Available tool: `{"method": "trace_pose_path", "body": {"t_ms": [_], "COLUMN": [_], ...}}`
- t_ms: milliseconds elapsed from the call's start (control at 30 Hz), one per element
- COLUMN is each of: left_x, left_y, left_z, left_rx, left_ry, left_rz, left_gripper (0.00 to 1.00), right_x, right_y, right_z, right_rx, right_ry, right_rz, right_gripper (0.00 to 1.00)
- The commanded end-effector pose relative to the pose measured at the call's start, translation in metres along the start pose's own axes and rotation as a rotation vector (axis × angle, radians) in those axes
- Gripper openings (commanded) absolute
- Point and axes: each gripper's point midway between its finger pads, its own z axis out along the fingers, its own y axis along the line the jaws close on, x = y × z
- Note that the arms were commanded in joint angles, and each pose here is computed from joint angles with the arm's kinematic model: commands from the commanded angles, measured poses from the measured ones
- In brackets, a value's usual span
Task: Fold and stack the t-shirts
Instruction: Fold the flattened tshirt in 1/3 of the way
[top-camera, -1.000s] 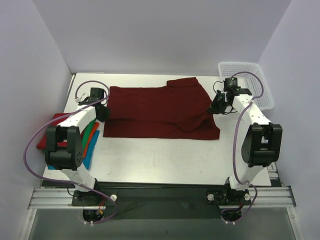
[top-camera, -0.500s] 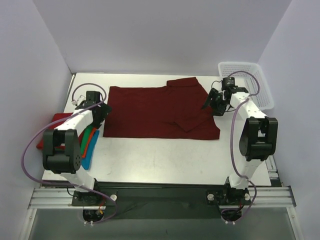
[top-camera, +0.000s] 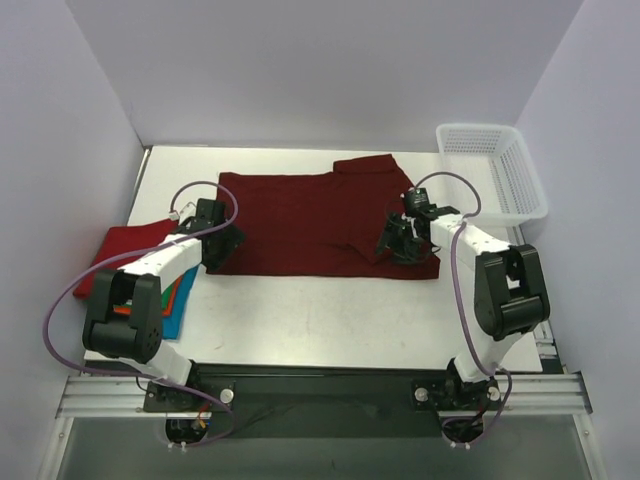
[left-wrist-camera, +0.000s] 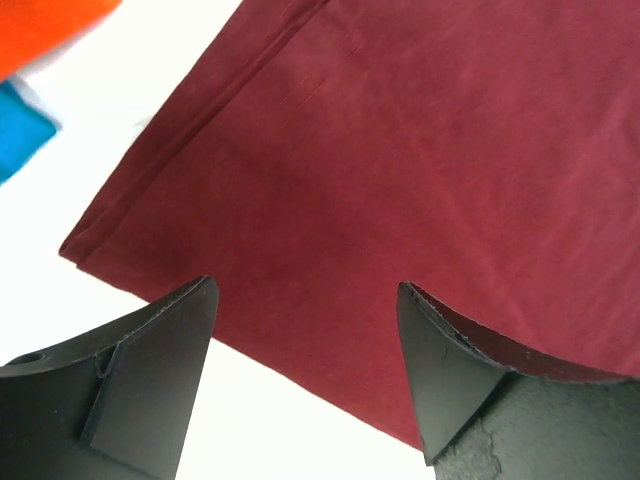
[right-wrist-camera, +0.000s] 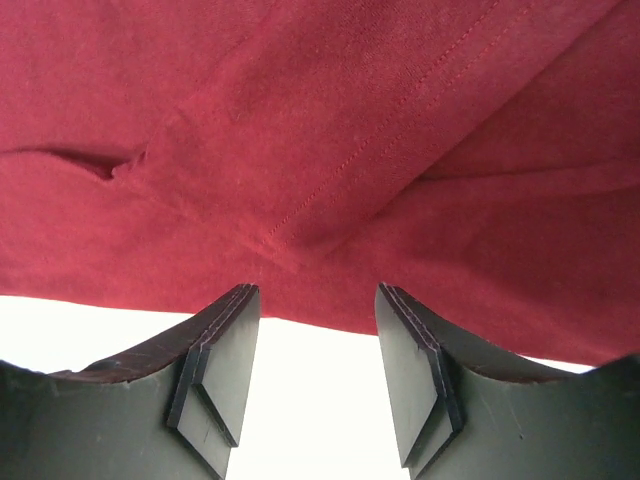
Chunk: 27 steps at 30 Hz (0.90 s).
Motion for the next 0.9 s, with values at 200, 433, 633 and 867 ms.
{"method": "trace_pose_path", "body": {"t_ms": [200,433,633,867], "left_x": [0.008,0.011,0.012,0.011], "left_y": [0.010,0.016,0.019,0.022], "left_z": [0.006,0.005,0.006,0.002], "left_rx": [0.000,-0.011,-0.015,-0.024], "left_ry": [-0.013,-0.009,-0.007,-0.009], "left_rz": [0.017,0.027,0.038,0.056], "left_gripper": [0.82,0.82,0.82,0.82], "right_x": [0.000,0.005,0.000,-0.014], "right_y": [0.012,0.015,0.017,0.028], "right_z": [0.023,0.034,0.033,0.032], "right_rx": [-0.064,-0.074,-0.077,-0.097], "right_ry": [-0.035,-0.027,-0.054,-0.064], "right_rz": [0.096,0.120,0.135,0.133], "right_gripper": [0.45,0.38,0.24,0.03]}}
